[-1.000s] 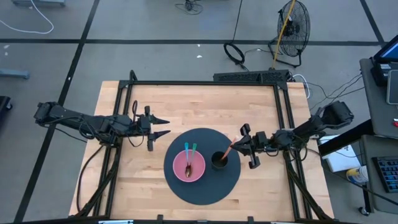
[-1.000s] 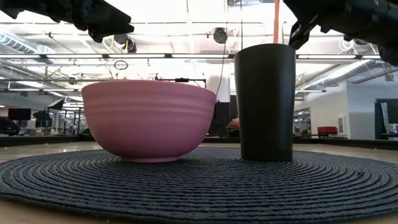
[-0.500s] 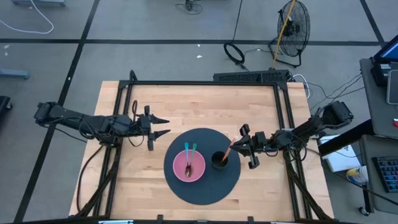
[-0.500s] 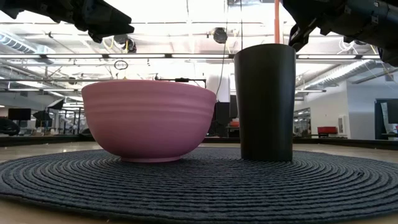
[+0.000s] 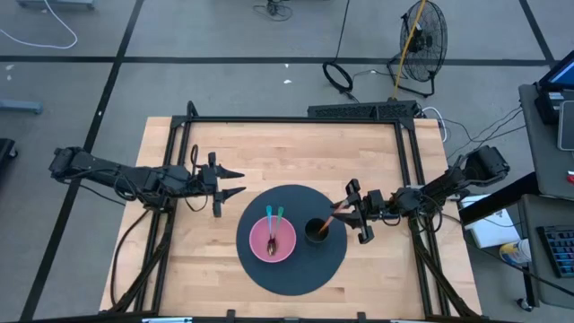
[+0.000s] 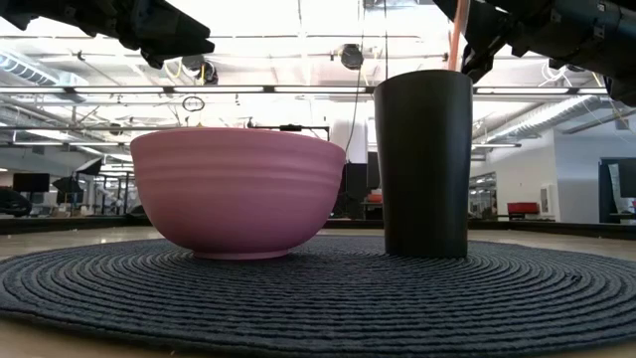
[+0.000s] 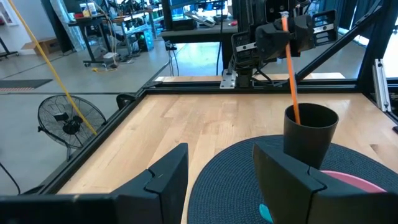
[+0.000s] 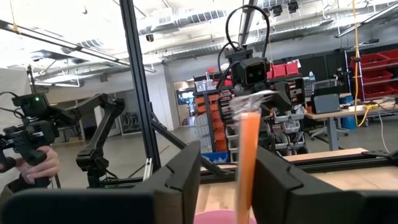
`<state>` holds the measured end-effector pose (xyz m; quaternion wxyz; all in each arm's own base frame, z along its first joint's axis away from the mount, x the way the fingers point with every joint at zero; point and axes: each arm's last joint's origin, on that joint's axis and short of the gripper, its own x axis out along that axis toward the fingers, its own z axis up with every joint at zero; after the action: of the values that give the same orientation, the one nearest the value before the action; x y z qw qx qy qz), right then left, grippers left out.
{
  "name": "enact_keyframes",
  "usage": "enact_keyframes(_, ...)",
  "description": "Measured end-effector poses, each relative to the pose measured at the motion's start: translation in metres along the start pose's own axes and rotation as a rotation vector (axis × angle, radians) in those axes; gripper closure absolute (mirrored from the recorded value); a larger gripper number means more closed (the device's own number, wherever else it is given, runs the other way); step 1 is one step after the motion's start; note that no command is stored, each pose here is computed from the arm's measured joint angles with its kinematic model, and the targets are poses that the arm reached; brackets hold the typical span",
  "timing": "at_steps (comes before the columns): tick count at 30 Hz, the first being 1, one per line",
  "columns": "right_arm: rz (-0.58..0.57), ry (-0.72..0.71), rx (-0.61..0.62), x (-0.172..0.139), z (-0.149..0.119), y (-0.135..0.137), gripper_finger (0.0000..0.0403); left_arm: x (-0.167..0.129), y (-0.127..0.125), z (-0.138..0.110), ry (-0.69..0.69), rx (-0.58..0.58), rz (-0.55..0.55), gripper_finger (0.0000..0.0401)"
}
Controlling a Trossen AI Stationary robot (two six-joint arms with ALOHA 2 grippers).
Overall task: Pick & Place Utensil
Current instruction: Put the orange straw into the black cup on the blue mat, then return to Home Position
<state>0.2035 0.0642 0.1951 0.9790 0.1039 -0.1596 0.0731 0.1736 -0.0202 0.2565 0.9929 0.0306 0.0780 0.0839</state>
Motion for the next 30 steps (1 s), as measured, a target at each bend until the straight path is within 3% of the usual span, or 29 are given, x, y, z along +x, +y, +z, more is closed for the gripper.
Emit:
enact_keyframes(10,0.002,-0.012,0.002,0.0,0.003,0.0,0.0281,0.0,0.0,0.0,0.0,0.0,0.0,0.0215)
enact_keyframes(20,0.05,-0.1,-0.031,-0.004,0.028,0.001,0.0281,0.0,0.0,0.0,0.0,-0.001,-0.001,0.0215)
enact_keyframes(30,0.008,-0.099,-0.061,-0.012,0.048,-0.006,0.0278,0.0,0.0,0.0,0.0,-0.003,-0.001,0.0215)
